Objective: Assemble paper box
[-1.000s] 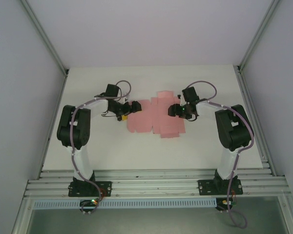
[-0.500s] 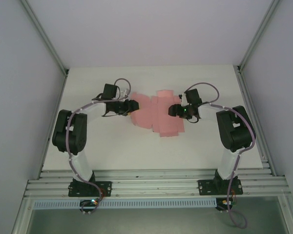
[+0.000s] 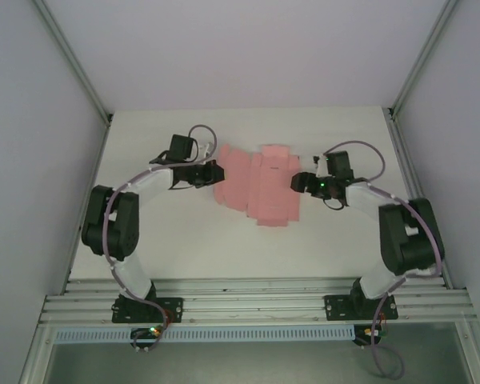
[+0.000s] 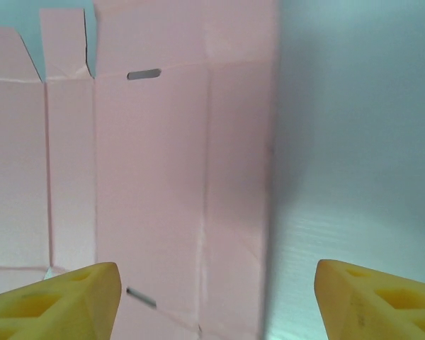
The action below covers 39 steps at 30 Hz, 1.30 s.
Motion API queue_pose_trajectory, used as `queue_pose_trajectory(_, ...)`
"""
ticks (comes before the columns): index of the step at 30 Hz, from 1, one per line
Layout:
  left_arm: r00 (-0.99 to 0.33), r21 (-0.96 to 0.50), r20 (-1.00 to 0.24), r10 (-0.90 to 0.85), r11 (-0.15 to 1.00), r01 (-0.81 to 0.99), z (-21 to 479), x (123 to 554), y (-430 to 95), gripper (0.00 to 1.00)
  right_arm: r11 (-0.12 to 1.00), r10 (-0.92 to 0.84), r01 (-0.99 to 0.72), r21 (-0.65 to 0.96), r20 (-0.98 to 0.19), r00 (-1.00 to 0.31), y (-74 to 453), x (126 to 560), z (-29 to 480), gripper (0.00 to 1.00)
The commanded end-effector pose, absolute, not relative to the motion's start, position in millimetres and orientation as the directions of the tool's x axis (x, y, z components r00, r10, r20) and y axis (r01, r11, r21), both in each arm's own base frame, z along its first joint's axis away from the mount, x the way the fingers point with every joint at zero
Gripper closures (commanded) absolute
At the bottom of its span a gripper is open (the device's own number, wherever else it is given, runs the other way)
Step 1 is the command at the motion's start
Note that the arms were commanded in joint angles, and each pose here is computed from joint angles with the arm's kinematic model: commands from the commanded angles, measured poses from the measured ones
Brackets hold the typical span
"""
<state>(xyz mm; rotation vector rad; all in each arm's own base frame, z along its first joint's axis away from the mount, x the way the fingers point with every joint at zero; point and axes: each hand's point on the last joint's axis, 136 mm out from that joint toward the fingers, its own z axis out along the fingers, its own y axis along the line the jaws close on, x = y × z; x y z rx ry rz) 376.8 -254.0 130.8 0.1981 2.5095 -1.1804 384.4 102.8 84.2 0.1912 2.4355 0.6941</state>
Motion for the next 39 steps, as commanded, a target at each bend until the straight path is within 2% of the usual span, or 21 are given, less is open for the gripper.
queue_pose_trajectory(1, -0.803, -0.699, -0.596, 0.002, 0.491, 0.52, 209.0, 368.1, -270.7, 1.0, 0.811, 0.35, -0.069, 0.581, -0.576, -0.738, 90.3, 377.9, 123.3, 0.22)
queue_pose_trajectory(3, -0.749, -0.675, -0.662, 0.025, 0.413, 0.611, 238.6, 353.4, -279.3, 1.0, 0.802, 0.367, -0.102, 0.589, -0.62, -0.693, 81.8, 370.9, 144.4, 0.18)
queue_pose_trajectory(4, -0.718, -0.655, -0.695, 0.039, 0.378, 0.654, 253.8, 344.6, -283.5, 1.0, 0.799, 0.371, -0.117, 0.589, -0.637, -0.676, 78.3, 367.0, 152.7, 0.09)
queue_pose_trajectory(5, -0.69, -0.633, -0.722, 0.053, 0.353, 0.689, 265.4, 336.5, -287.0, 1.0, 0.798, 0.373, -0.131, 0.589, -0.652, -0.66, 75.3, 364.2, 160.0, 0.05)
queue_pose_trajectory(9, -0.565, -0.527, -0.82, 0.09, 0.267, 0.807, 308.5, 301.1, -298.1, 1.0, 0.758, 0.383, -0.237, 0.607, -0.709, -0.592, 74.2, 354.0, 191.8, 0.0)
queue_pose_trajectory(15, -0.465, -0.451, -0.885, 0.025, 0.205, 0.869, 360.5, 269.6, -290.1, 1.0, 0.679, 0.397, -0.395, 0.618, -0.762, -0.511, 74.7, 339.1, 224.1, 0.0)
queue_pose_trajectory(18, -0.437, -0.433, -0.899, 0.001, 0.134, 0.891, 383.2, 250.9, -289.2, 1.0, 0.633, 0.4, -0.449, 0.631, -0.763, -0.508, 77.7, 336.4, 233.6, 0.03)
queue_pose_trajectory(21, -0.406, -0.404, -0.914, -0.005, 0.114, 0.908, 398.4, 239.1, -286.6, 1.0, 0.591, 0.388, -0.523, 0.613, -0.786, -0.482, 83.8, 332.5, 246.7, 0.05)
queue_pose_trajectory(25, -0.376, -0.375, -0.927, -0.015, 0.111, 0.92, 409.8, 231.1, -283.8, 1.0, 0.554, 0.392, -0.591, 0.587, -0.81, -0.436, 88.8, 328.9, 264.6, 0.07)
queue_pose_trajectory(32, -0.351, -0.352, -0.936, -0.026, 0.105, 0.93, 417.7, 224.3, -282.4, 1.0, 0.517, 0.38, -0.639, 0.57, -0.822, -0.425, 93.1, 331.3, 279.2, 0.17)
queue_pose_trajectory(39, -0.348, -0.349, -0.937, -0.029, 0.108, 0.931, 418.5, 223.6, -283.4, 1.0, 0.492, 0.38, -0.649, 0.58, -0.814, -0.44, 99.7, 344.8, 273.9, 0.16)
